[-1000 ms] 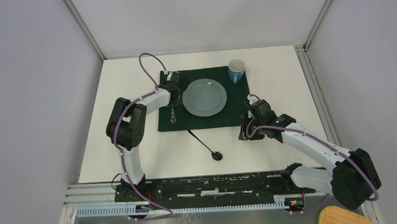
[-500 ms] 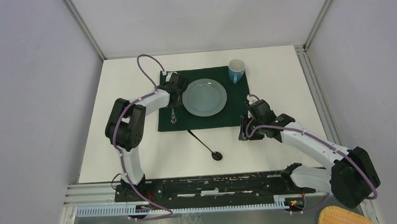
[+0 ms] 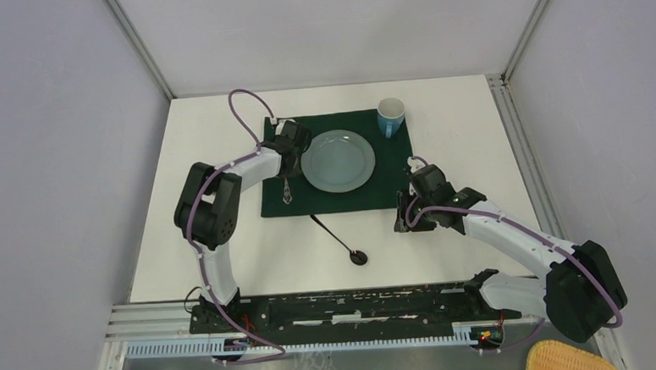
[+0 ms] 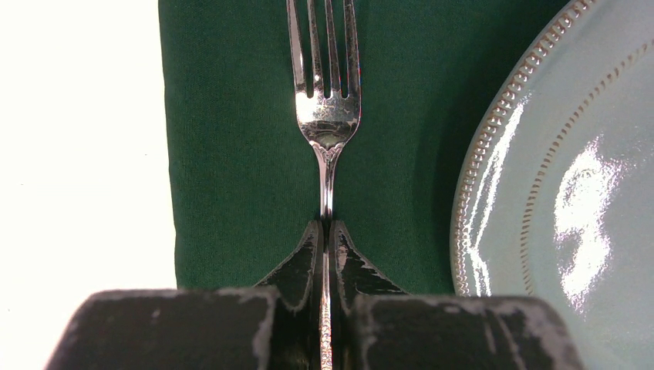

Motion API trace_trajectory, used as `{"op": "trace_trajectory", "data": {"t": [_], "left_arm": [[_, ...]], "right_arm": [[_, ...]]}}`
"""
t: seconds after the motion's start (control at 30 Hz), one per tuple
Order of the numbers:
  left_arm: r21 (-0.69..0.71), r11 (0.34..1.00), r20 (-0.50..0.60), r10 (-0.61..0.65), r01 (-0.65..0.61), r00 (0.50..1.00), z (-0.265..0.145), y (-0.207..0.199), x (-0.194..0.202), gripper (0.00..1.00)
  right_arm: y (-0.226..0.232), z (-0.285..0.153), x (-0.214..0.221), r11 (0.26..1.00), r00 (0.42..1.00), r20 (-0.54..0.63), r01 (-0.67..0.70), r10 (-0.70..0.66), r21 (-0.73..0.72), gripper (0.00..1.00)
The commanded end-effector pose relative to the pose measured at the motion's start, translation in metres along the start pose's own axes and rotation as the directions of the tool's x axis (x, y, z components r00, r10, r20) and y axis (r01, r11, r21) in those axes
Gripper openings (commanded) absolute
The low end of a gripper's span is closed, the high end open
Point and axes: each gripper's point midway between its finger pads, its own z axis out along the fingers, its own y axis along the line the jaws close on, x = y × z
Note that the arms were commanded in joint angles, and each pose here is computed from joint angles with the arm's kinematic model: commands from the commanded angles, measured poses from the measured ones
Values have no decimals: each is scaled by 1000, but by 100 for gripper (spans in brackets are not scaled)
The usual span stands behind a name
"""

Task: Set the dinner table for one person
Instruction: Place the fork on the napkin.

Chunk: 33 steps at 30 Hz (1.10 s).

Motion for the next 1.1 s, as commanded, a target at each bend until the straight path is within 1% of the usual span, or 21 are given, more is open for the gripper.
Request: {"op": "trace_trajectory", "data": {"t": [0.0,0.2,0.5,0.53,0.6,0.7,0.93,1.07], "left_arm": [[39,996,9,75,-75,997,-6,-8,-3,2],[40,994,9,100,-100,995,-6,-10,-3,2],[26,994,6,103,-103,995,-5,-9,-3,2],[20,995,5,102,-102,995,-5,-8,-4,3],[6,995,7,97,-97,995,-6,-7,-5,13],[-6,996,19,87,-87,996,-8,-4,-9,23],[-50,997,49,67,-65,997,-14,3,-19,35],[-75,995,63,63,-59,996,-18,7,-27,36]], "right_arm": [[5,1,-11,1000,999,36,-12,13,-17,47],[6,2,-11,1000,999,34,-18,18,-19,47],[6,3,-11,1000,999,34,-23,24,-19,47],[6,3,-11,1000,999,34,-23,24,-18,47],[6,3,-12,1000,999,35,-23,24,-19,47],[7,4,-12,999,999,34,-24,25,-22,47],[8,2,-12,999,999,38,-24,25,-27,47],[7,1,-12,999,999,38,-24,25,-28,47]]}}
